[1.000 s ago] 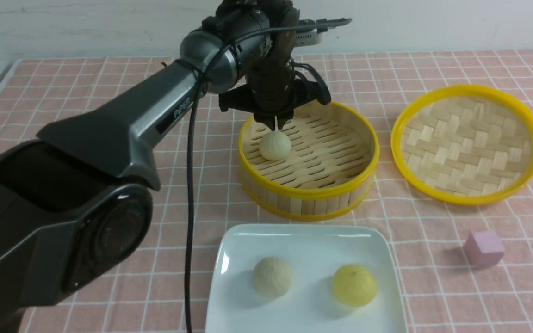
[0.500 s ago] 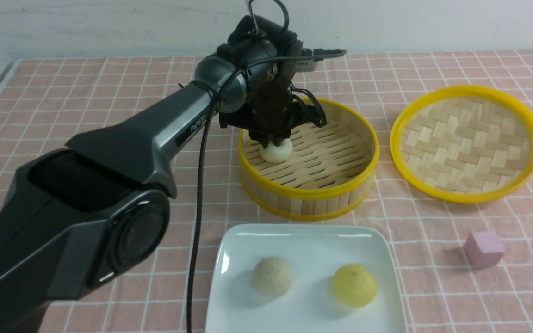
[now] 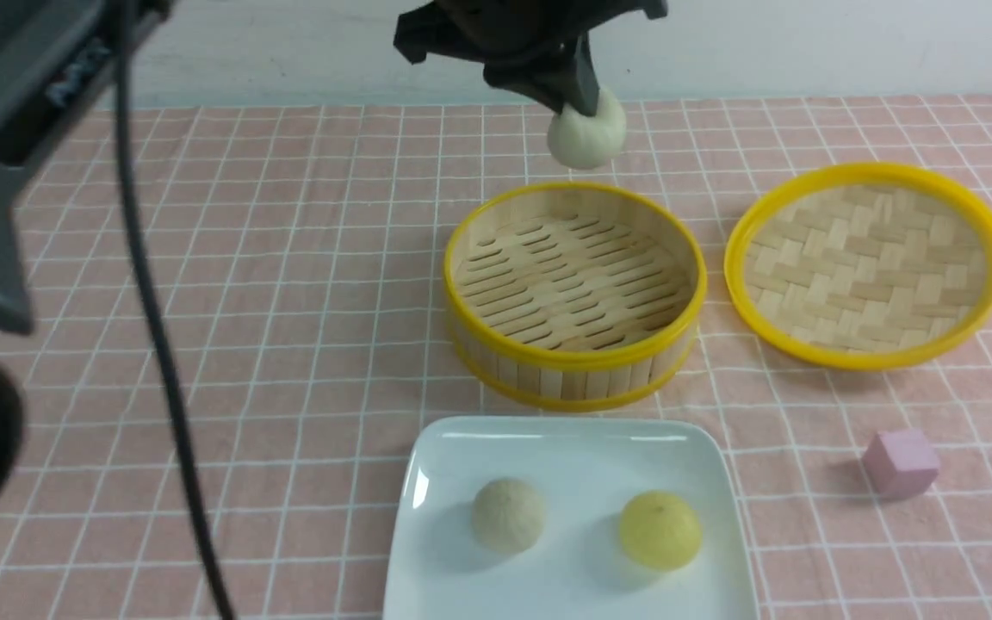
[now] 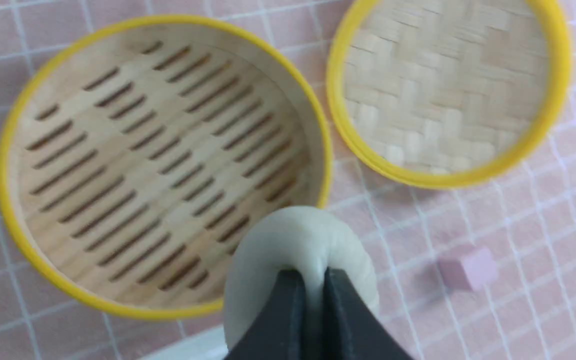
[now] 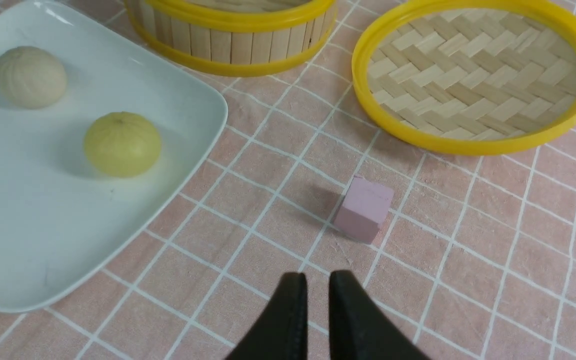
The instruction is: Put the steamed buns into the plate on the pink tablecloth.
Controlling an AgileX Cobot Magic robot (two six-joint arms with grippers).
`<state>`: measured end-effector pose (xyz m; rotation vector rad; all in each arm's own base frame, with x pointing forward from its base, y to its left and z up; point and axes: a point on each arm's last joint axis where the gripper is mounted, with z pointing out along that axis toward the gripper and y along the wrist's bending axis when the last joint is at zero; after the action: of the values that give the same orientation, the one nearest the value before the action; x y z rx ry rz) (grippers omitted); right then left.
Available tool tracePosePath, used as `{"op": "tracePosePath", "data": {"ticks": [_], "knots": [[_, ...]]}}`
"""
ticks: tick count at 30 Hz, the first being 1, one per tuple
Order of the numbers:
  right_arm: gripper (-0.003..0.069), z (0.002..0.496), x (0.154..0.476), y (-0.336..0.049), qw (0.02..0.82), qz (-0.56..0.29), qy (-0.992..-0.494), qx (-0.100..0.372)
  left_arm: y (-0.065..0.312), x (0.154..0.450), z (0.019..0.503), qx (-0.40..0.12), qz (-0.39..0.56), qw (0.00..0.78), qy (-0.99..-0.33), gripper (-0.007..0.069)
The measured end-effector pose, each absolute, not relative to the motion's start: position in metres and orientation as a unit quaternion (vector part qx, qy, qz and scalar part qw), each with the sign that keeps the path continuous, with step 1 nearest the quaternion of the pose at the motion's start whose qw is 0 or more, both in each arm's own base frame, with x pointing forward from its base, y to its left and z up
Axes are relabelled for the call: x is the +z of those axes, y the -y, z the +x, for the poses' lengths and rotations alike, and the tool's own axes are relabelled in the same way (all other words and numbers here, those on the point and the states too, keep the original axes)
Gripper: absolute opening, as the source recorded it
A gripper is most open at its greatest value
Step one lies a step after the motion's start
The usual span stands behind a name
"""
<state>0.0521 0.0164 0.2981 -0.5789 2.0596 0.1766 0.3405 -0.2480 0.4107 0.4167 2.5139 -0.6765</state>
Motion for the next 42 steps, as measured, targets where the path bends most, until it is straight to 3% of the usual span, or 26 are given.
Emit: {"op": "tracePosePath", "data": {"ticks": [2,5,7,8,10,14,18,22,25,26,28,32,35,39,41,42], "knots": [[0.0093,0.052,0.298,-0.017,0.476,-0.237,-0.844,0.074,0.243,0.408,0.319,-0.249,0.171,0.226,-0.926,0.0029],[0.0093,0.052,0.298,-0.017,0.475,-0.236,-0.844,0.078,0.237,0.380,0.282,-0.220,0.198,0.165,-0.941,0.0029],[0.0094,0.051,0.298,-0.017,0.474,-0.236,-0.844,0.079,0.235,0.338,0.247,-0.186,0.221,0.087,-0.953,0.0029],[0.0094,0.051,0.298,-0.017,0.474,-0.236,-0.844,0.079,0.234,0.339,0.246,-0.187,0.222,0.089,-0.953,0.0029],[0.0097,0.052,0.298,-0.017,0.476,-0.236,-0.844,0.074,0.237,0.294,0.212,-0.157,0.238,0.022,-0.958,0.0031],[0.0099,0.052,0.298,-0.016,0.478,-0.237,-0.843,0.069,0.252,0.242,0.190,-0.157,0.248,0.035,-0.955,0.0033],[0.0104,0.052,0.298,-0.016,0.479,-0.237,-0.843,0.069,0.262,0.220,0.191,-0.166,0.222,0.055,-0.959,0.0041],[0.0107,0.052,0.298,-0.016,0.479,-0.237,-0.843,0.069,0.269,0.203,0.199,-0.159,0.194,0.068,-0.965,0.0089],[0.0110,0.052,0.298,-0.016,0.479,-0.237,-0.843,0.069,0.275,0.188,0.207,-0.159,0.187,0.083,-0.966,0.0192],[0.0111,0.052,0.298,-0.016,0.479,-0.237,-0.843,0.069,0.275,0.188,0.207,-0.159,0.186,0.083,-0.966,0.0192],[0.0112,0.052,0.298,-0.016,0.479,-0.237,-0.843,0.068,0.277,0.189,0.209,-0.162,0.176,0.091,-0.967,0.0277],[0.0113,0.053,0.298,-0.015,0.478,-0.237,-0.844,0.060,0.274,0.202,0.216,-0.148,0.178,0.107,-0.967,0.0362],[0.0090,0.052,0.298,-0.014,0.472,-0.236,-0.847,0.060,0.268,0.228,0.225,-0.110,0.185,0.136,-0.967,0.0426],[-0.0001,0.045,0.311,-0.011,0.463,-0.225,-0.854,0.077,0.264,0.259,0.232,-0.083,0.197,0.166,-0.963,0.0424],[-0.0010,0.042,0.316,-0.009,0.454,-0.221,-0.859,0.083,0.264,0.269,0.235,-0.079,0.199,0.176,-0.961,0.0402],[-0.0015,0.034,0.325,-0.007,0.438,-0.215,-0.867,0.102,0.264,0.286,0.238,-0.073,0.204,0.191,-0.957,0.0342]]}}
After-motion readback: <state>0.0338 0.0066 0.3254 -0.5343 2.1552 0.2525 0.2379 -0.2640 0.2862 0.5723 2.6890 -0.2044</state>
